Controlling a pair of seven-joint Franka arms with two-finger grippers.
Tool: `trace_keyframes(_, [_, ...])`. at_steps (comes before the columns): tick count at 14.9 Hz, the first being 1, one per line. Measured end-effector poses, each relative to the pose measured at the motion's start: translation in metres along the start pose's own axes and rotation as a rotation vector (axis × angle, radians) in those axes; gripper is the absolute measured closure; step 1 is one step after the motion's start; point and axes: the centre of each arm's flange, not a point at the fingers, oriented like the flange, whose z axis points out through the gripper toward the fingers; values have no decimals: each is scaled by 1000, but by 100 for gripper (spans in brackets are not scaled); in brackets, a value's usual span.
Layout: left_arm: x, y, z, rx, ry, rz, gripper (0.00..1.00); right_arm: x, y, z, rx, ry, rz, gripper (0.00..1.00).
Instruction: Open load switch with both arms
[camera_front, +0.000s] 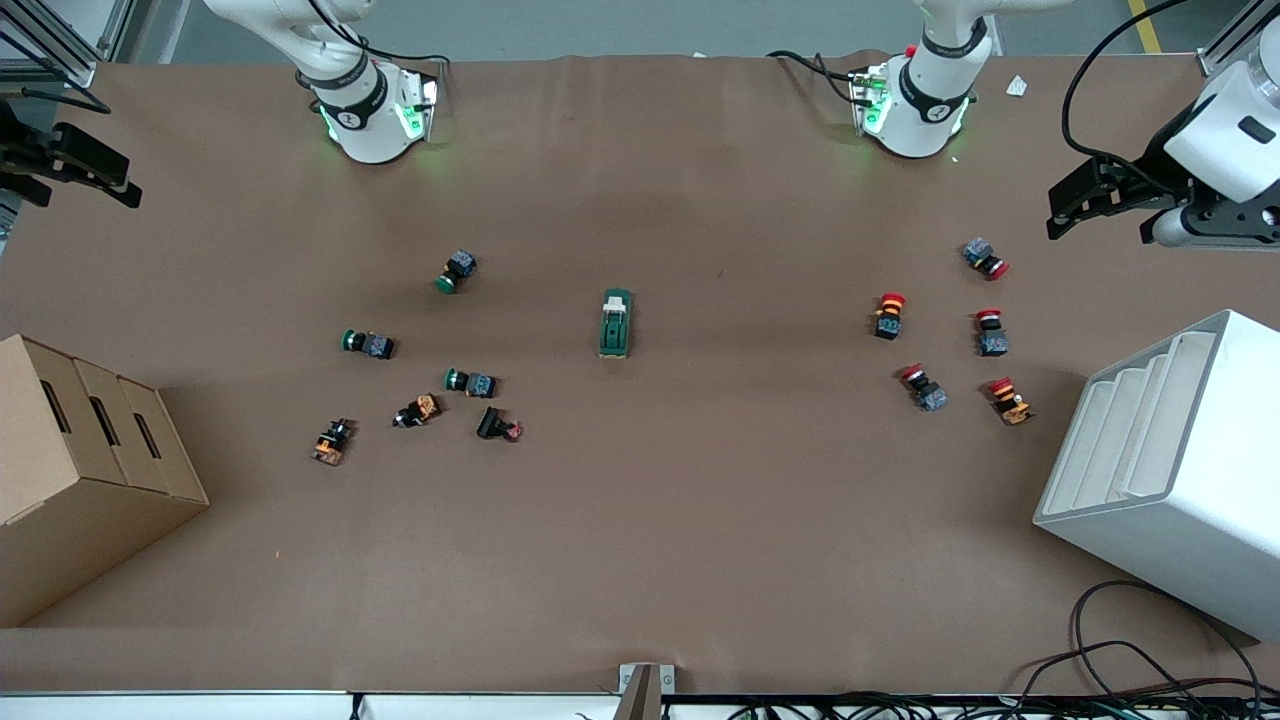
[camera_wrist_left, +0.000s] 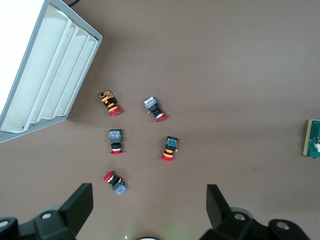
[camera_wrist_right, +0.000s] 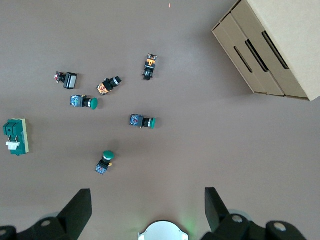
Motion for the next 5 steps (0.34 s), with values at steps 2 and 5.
trace_keyframes(2, [1,-1,1,0,-1,-1,0,0,0,-1,0,2,0,0])
trace_keyframes(5, [2,-1,3,0,-4,-2,0,-1,-1,-1,0,1,-2,0])
